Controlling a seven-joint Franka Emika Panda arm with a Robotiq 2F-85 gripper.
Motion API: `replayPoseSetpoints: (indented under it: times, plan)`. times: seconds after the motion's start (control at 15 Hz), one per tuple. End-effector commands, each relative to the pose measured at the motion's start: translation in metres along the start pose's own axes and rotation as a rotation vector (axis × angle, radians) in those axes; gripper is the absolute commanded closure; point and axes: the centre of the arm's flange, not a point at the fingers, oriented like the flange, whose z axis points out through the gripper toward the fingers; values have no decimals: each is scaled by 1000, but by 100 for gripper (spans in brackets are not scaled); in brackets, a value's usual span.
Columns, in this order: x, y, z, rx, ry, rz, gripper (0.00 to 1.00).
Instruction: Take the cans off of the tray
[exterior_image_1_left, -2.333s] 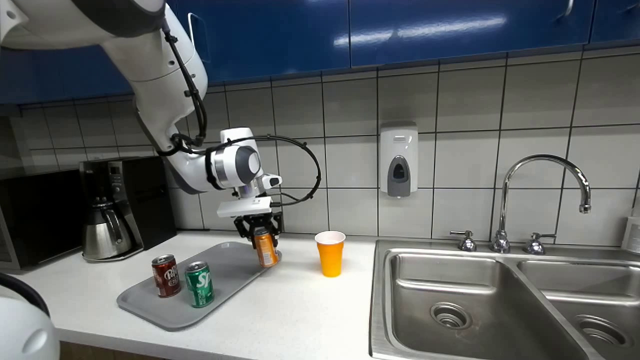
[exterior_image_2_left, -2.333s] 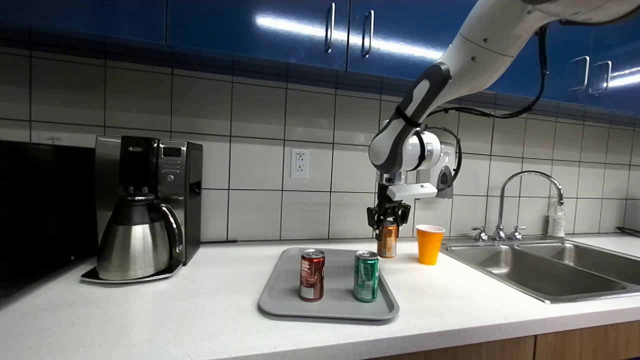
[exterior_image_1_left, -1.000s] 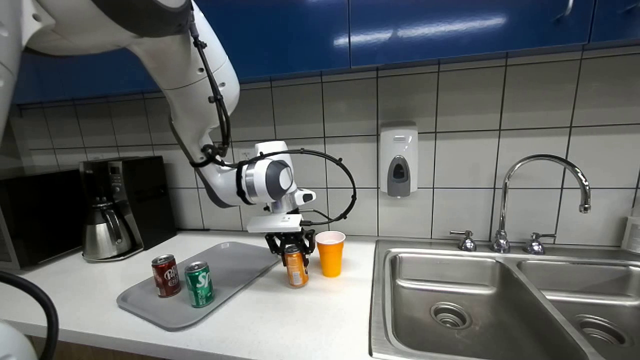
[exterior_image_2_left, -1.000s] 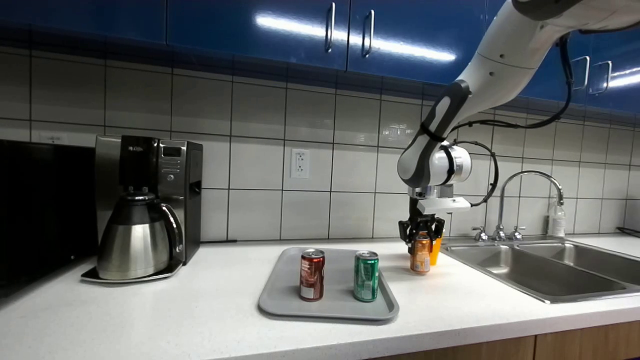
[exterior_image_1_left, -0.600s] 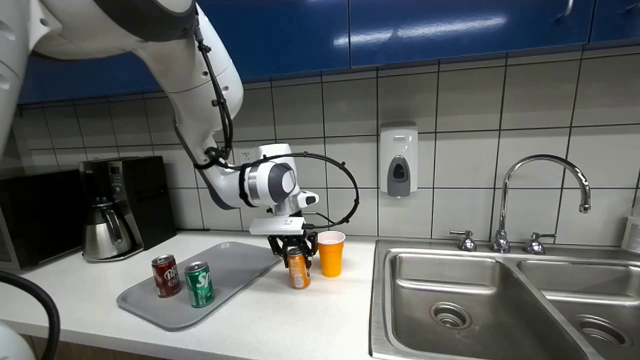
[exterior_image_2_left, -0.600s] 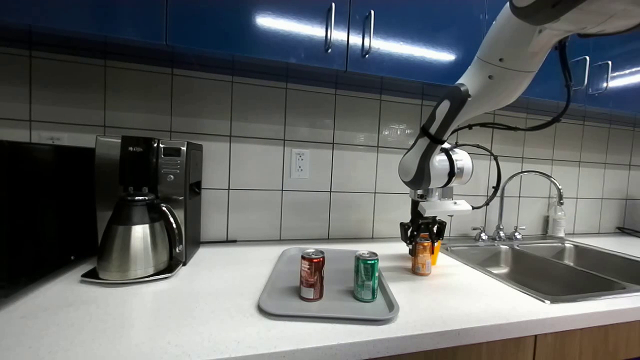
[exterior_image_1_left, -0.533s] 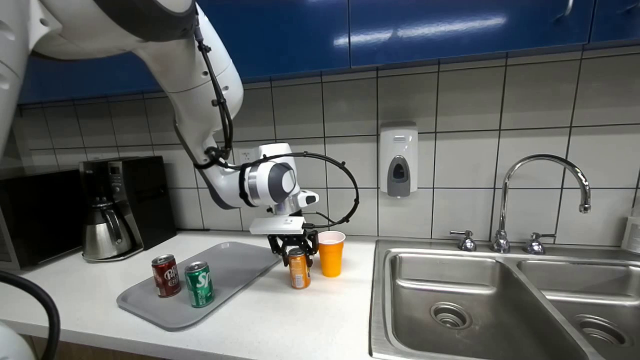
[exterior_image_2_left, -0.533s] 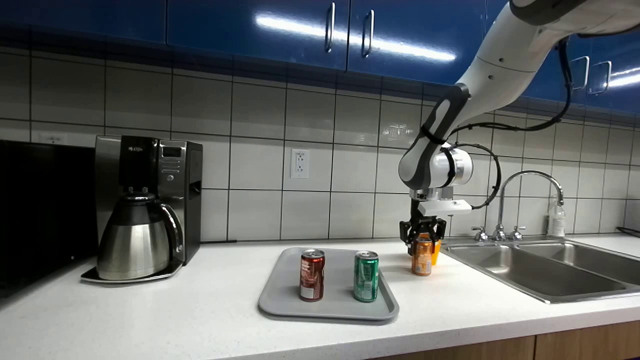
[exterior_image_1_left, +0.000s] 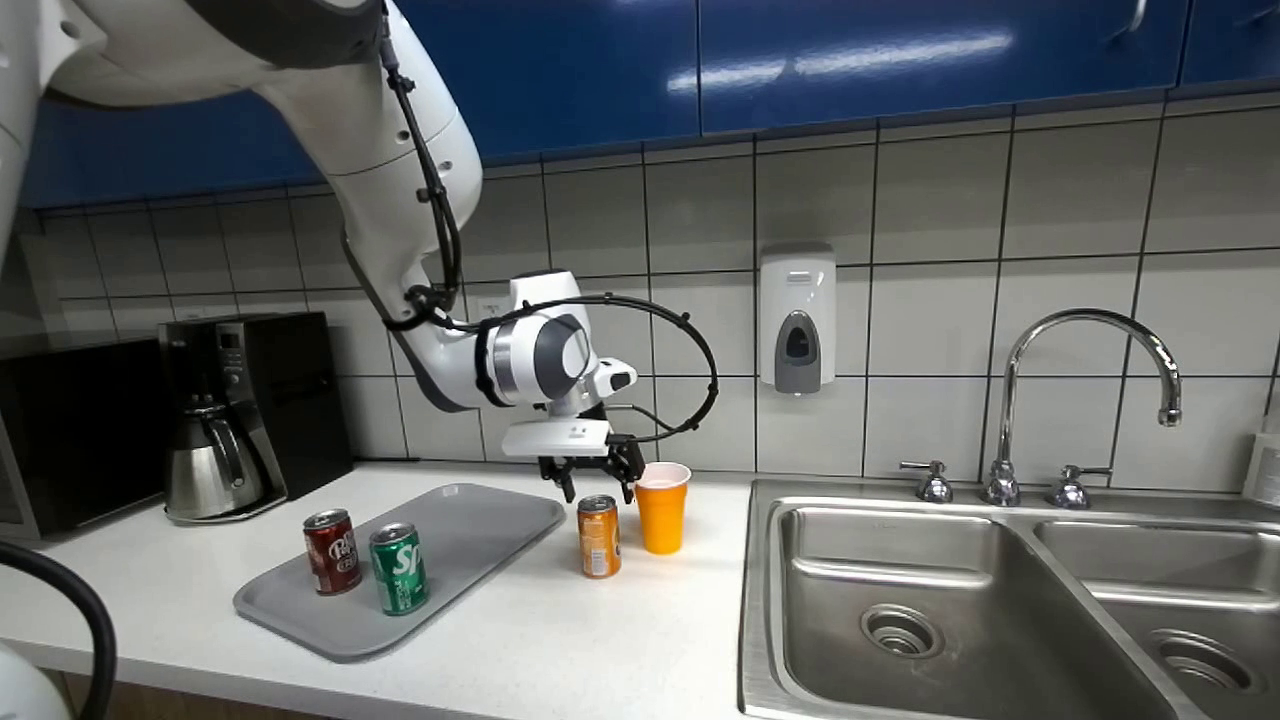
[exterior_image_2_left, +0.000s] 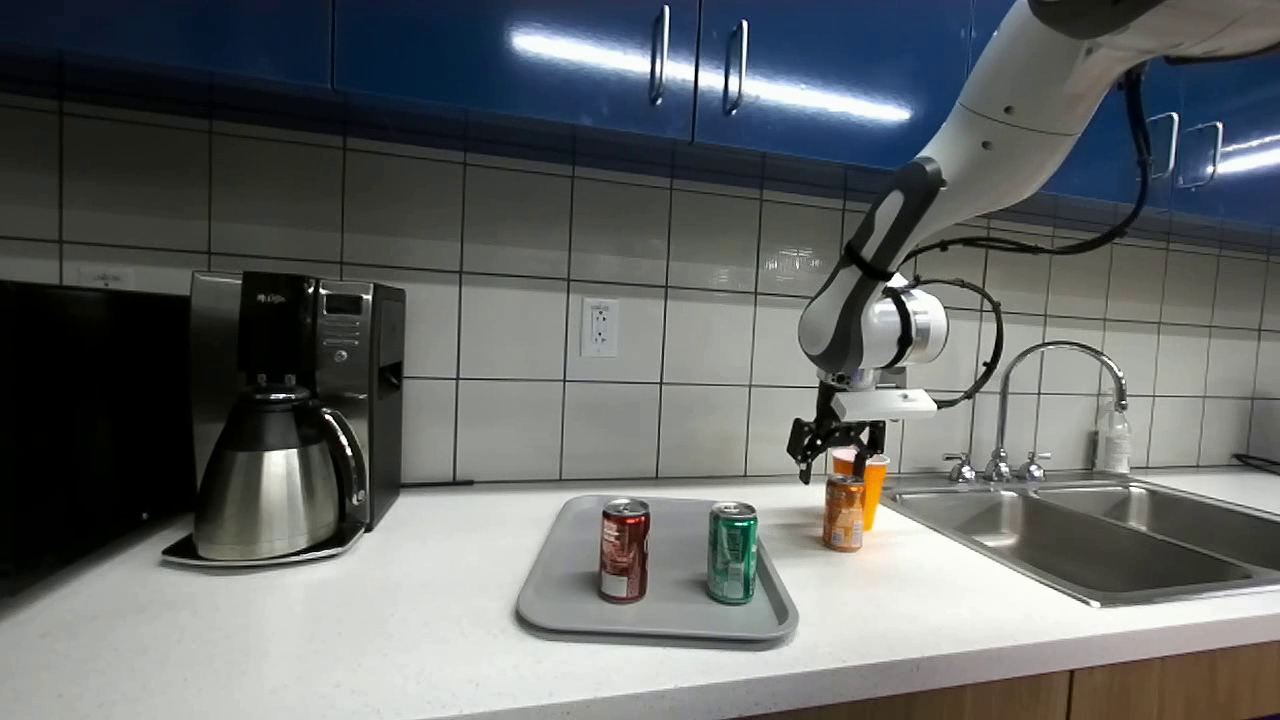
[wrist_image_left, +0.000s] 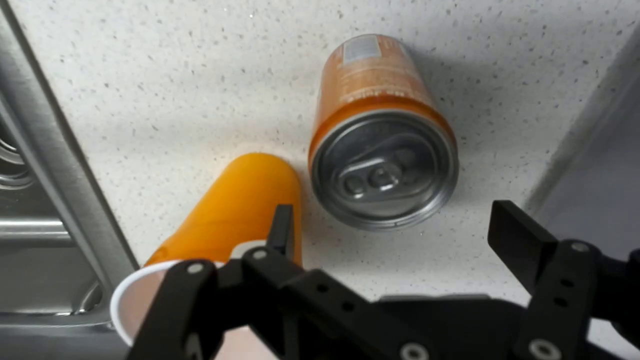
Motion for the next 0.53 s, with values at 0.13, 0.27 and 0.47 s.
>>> replayPoseSetpoints:
  times: [0.13, 0.27, 0.47]
  plan:
    - [-20, -7, -39, 2, 92, 12, 0]
    - [-26, -12, -51, 1, 123, 5, 0]
    - [-35, -23, -69, -2, 173, -13, 0]
